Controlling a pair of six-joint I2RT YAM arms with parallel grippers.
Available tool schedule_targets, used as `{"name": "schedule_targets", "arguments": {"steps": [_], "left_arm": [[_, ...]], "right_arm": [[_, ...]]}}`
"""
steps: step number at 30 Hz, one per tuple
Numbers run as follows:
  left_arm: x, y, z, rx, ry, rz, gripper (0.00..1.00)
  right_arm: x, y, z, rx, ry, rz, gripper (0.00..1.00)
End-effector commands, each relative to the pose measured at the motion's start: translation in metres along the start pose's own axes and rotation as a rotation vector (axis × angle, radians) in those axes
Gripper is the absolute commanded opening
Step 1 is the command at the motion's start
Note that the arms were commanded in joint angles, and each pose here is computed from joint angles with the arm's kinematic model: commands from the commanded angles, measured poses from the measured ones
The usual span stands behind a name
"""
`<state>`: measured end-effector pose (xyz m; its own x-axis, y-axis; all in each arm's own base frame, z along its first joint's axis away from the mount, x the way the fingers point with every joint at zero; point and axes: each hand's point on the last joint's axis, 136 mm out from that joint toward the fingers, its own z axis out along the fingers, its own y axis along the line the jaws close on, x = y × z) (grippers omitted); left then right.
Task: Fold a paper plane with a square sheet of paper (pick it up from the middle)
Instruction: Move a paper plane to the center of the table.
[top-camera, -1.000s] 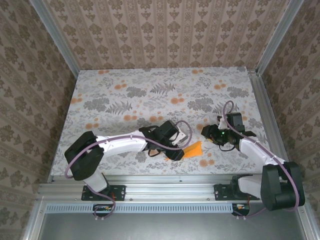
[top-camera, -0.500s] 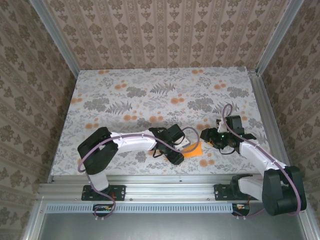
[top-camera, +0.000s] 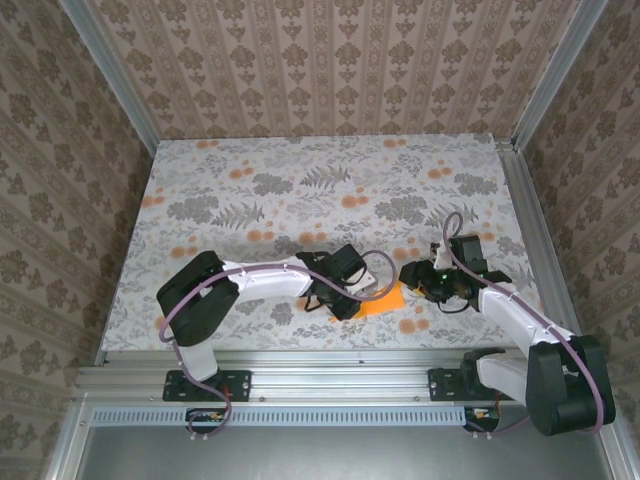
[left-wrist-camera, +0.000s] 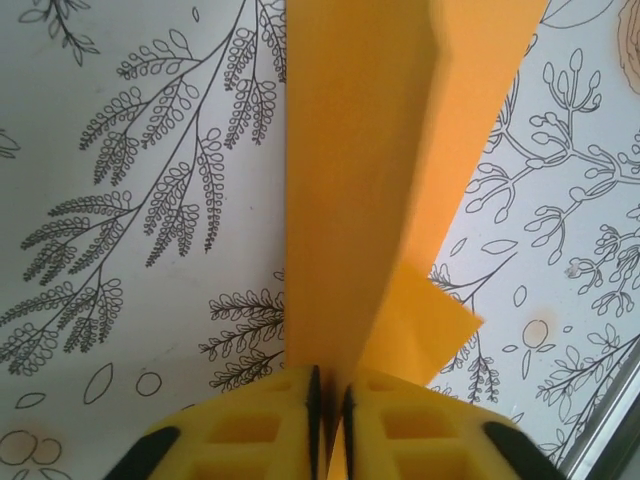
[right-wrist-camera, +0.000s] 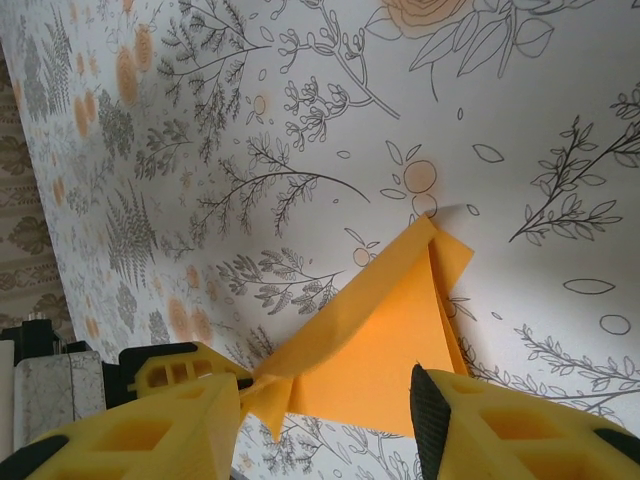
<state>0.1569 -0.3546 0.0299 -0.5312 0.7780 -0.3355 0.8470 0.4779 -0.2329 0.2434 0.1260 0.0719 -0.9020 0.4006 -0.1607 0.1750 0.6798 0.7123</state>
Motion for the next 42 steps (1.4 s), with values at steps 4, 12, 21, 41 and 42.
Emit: {"name": "schedule_targets", "arguments": {"steps": [4, 12, 21, 41, 42], "left_arm": [[-0.007, 0.002, -0.009, 0.022, -0.012, -0.004, 0.03], [-0.02, 0.009, -0.035, 0.125, -0.119, -0.115, 0.0], [-0.02, 0.026, -0.038, 0.198, -0.2, -0.299, 0.0], [-0.017, 0.033, -0.032, 0.223, -0.242, -0.376, 0.0], [-0.016, 0.033, -0.032, 0.223, -0.241, -0.374, 0.0]], "right_arm": [[0.016, 0.007, 0.008, -0.032, 0.06, 0.013, 0.52], [0.03, 0.026, 0.016, -0.094, 0.084, 0.038, 0.6], [0.032, 0.044, 0.026, -0.143, 0.058, 0.102, 0.72], [0.038, 0.071, 0.073, -0.182, 0.104, 0.122, 0.74], [0.039, 0.067, 0.079, -0.17, 0.117, 0.133, 0.74]]}}
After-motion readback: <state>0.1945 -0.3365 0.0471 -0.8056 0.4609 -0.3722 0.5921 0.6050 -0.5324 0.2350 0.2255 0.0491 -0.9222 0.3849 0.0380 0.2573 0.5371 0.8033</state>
